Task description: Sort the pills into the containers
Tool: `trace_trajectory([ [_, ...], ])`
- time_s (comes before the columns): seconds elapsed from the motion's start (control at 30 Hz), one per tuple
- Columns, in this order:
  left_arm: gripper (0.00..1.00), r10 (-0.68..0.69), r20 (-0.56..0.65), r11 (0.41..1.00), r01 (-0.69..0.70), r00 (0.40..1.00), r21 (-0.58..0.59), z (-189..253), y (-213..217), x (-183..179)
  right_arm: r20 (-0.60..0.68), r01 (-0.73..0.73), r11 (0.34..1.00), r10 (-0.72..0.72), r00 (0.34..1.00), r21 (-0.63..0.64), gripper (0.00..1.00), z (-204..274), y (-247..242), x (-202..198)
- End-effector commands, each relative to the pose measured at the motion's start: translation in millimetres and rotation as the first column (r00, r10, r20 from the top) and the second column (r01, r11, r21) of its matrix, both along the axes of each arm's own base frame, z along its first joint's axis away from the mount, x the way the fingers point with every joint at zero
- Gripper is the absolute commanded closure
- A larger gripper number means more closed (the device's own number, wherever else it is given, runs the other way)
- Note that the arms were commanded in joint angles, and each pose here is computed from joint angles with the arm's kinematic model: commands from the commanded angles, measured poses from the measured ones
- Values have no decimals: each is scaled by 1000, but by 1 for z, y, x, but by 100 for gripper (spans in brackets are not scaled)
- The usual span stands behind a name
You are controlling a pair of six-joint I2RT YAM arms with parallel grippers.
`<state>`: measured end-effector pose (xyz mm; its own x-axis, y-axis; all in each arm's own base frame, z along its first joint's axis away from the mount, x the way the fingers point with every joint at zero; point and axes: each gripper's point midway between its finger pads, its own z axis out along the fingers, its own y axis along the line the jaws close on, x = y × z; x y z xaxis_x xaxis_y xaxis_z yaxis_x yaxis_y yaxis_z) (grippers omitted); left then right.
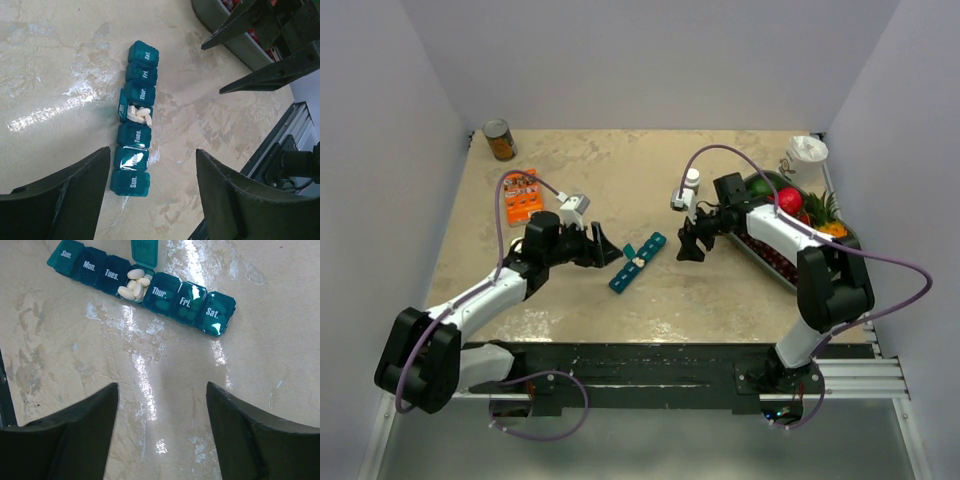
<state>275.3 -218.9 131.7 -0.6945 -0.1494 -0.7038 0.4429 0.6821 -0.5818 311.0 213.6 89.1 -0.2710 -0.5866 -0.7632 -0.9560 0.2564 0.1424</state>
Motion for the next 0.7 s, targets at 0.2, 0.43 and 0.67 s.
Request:
trace_trajectory([
  [0.2, 40, 74, 34, 997, -74, 997, 7, -6, -3, 32, -54, 91, 996, -90, 994, 9, 60, -3, 14, 24],
  [0.43, 62, 147, 19, 986, -148, 989, 74, -20, 0, 63, -128, 8, 999, -4, 992, 35, 80, -4, 55, 21],
  [0.67, 64, 121, -12, 988, -120, 993, 93, -37, -8, 72, -180, -22, 1000, 22, 983, 3, 83, -18, 80, 25],
])
